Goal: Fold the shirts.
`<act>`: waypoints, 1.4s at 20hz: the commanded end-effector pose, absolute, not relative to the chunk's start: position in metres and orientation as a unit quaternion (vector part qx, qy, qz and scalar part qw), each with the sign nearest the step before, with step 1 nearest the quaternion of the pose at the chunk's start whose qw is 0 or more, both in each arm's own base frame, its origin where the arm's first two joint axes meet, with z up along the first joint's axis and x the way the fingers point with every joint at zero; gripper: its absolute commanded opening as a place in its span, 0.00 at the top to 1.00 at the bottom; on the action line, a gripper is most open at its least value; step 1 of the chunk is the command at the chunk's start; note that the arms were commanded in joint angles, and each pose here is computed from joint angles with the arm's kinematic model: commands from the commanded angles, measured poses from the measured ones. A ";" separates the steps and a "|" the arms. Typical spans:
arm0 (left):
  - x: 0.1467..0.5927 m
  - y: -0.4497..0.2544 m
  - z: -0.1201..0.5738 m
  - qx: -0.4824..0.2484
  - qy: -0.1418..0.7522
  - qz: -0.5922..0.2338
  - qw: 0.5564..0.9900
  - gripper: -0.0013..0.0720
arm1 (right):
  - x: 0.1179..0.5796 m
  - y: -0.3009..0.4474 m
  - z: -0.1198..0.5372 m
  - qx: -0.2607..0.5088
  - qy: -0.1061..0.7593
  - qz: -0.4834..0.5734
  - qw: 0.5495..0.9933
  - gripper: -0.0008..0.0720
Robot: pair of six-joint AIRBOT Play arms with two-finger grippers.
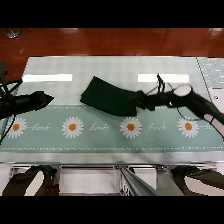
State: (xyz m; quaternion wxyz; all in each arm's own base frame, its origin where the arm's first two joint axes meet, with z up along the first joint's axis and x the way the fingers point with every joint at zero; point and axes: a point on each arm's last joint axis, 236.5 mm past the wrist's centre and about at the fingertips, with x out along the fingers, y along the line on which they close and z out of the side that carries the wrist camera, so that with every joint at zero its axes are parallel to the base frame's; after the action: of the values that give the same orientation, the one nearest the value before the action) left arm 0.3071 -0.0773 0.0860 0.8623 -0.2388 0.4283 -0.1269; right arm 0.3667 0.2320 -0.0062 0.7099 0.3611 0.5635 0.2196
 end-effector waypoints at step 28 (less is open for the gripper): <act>0.307 -0.078 0.086 -0.235 0.428 -0.129 0.863 0.96 | 0.057 -0.176 0.036 0.306 0.581 -0.484 0.578 0.15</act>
State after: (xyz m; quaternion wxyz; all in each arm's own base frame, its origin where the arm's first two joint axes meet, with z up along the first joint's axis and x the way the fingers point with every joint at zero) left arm 0.3036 -0.0794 0.0843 0.8592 -0.2348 0.4350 -0.1322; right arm 0.1044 -0.1723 0.0572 0.6309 0.3241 0.5543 -0.4355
